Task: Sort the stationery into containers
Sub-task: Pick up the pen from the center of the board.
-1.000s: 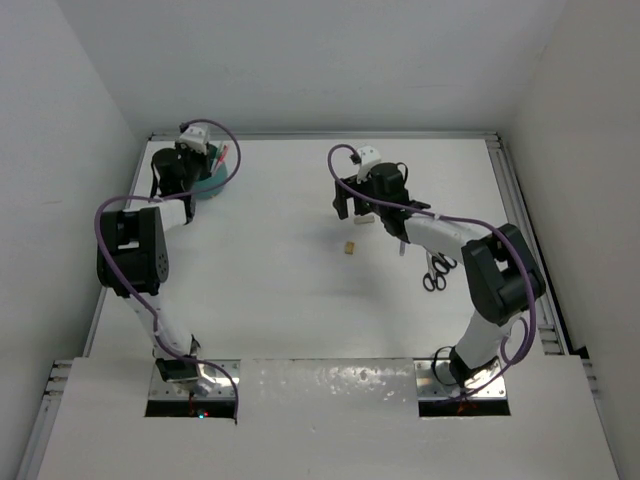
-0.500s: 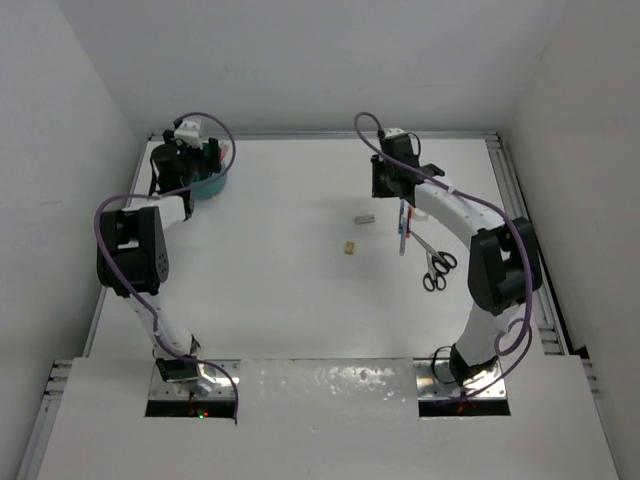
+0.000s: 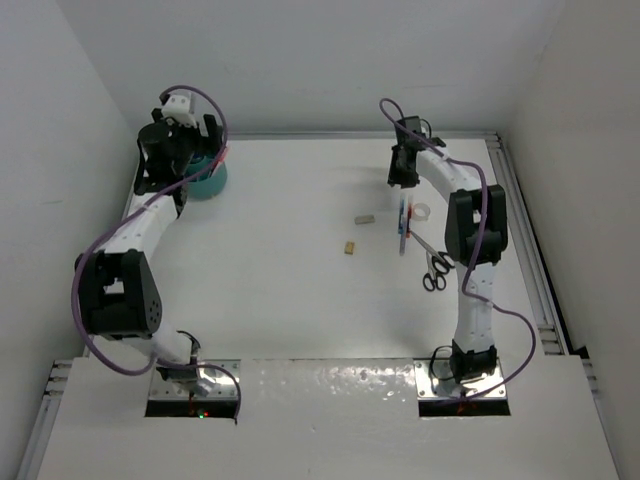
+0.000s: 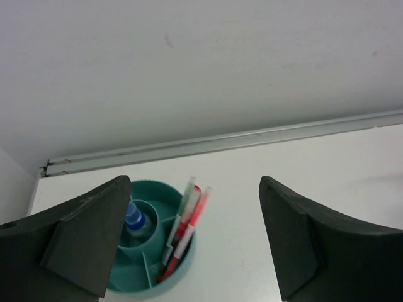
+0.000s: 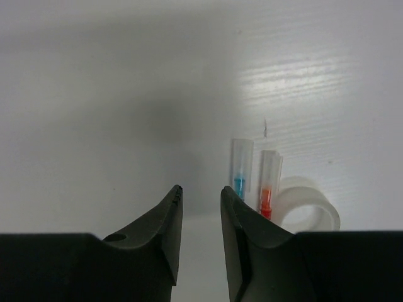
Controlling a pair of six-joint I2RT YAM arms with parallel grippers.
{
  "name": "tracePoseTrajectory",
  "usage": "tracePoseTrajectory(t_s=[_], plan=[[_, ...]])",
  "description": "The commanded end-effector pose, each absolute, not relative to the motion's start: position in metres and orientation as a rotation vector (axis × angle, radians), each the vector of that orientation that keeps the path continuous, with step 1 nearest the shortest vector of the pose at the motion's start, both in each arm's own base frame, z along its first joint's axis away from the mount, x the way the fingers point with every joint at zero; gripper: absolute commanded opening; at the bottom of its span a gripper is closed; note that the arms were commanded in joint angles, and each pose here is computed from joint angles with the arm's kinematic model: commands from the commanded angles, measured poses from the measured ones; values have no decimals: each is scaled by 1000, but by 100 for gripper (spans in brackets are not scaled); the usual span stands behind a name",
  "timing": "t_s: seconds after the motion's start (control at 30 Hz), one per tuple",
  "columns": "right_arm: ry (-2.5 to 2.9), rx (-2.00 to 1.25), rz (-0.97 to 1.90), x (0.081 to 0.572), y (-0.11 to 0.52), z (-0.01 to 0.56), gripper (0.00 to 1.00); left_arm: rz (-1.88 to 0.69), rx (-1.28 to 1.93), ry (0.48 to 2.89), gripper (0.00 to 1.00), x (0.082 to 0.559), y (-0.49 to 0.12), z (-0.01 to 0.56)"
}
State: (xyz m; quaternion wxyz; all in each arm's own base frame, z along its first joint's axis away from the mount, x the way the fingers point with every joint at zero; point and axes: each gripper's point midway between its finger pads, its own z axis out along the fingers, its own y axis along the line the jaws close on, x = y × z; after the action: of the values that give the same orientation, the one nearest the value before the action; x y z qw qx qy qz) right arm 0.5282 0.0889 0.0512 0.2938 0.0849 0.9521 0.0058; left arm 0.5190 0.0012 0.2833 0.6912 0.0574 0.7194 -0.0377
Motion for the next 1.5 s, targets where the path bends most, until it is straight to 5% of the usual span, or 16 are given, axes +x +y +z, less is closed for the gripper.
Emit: tracePoseTrajectory(t_s=[0.0,0.57,0.83,0.97,1.1,1.47], plan=[[2599,264,-34,513,82,44,30,-121,117,1634,81,497,-12,282],[2684,261,-38,473,79,-3,34,-160,58,1640,82,478,-16,283],[2719,240,-36,457,83,-11,21,-150,51,1624,82,477,-14,287],[2713,258,15,448,85,-20,1,-180,31,1605,82,479,-17,292],[2633,157,71,455,86,-14,0,-263,100,1595,82,474,-33,298],[1827,-286,337,470,168,186,0,-754,624,1451,76,410,-134,320]])
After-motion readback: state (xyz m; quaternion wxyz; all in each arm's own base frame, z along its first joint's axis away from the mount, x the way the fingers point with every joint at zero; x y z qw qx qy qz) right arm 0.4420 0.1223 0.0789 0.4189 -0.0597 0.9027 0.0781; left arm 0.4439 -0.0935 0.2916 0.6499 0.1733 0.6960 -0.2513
